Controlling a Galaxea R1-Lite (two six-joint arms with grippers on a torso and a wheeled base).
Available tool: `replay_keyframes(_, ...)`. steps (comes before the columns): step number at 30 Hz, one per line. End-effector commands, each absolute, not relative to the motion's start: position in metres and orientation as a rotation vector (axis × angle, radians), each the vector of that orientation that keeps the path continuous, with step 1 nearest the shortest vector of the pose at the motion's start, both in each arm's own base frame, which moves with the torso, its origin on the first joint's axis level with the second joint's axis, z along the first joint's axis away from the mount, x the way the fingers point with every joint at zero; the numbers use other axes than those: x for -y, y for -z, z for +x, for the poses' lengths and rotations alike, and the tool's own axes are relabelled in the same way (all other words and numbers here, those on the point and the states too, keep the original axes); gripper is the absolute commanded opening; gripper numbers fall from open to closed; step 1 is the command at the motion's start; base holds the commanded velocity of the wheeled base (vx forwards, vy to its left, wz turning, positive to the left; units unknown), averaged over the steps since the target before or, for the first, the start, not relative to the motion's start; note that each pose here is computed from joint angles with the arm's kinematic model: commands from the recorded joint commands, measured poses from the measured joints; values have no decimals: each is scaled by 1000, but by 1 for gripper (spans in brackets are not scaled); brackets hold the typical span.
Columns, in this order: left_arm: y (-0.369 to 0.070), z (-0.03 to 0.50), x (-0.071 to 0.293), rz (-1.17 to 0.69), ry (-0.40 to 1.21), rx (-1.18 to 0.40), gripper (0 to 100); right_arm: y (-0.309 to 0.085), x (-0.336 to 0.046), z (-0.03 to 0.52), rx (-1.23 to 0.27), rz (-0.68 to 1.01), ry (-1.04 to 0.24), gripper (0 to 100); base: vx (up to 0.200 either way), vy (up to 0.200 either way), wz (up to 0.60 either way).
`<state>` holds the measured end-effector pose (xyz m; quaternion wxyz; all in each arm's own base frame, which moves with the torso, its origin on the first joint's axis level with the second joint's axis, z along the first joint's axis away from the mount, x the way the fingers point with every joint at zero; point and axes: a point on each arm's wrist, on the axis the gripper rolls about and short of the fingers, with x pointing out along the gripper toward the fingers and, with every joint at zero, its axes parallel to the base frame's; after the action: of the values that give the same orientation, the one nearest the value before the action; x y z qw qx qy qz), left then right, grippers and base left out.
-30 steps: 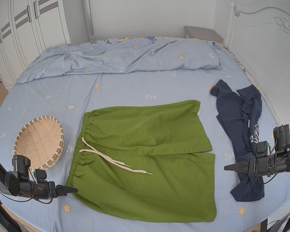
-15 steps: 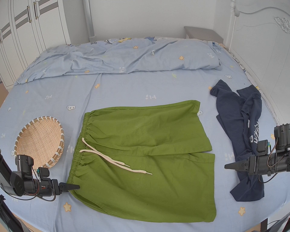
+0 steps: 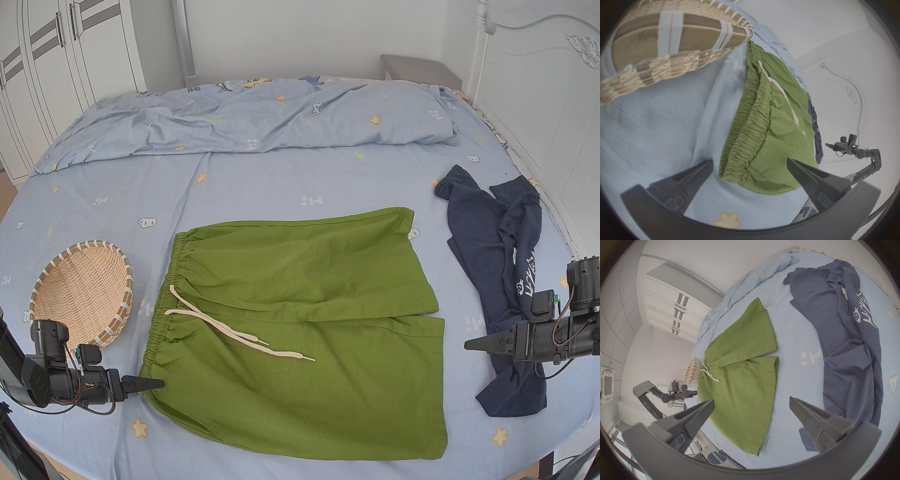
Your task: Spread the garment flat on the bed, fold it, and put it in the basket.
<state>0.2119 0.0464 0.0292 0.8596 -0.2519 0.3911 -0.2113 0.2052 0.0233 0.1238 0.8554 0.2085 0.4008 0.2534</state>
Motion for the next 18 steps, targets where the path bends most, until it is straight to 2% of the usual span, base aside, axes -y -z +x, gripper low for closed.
replay_keyframes(1,-28,213,-45,-526,449,-824,100,-123,-23,206,-844,440,-532,100,0,0,0)
replay_keyframes(10,-29,216,-45,-520,451,-815,100,-123,-23,206,-847,439,-532,100,0,0,0)
replay_keyframes(11,-29,216,-43,-515,462,-820,0,-122,-23,206,-848,440,-530,100,0,0,0)
replay_keyframes(18,-29,218,-40,-503,476,-811,0,-122,-23,206,-848,441,-529,100,0,0,0)
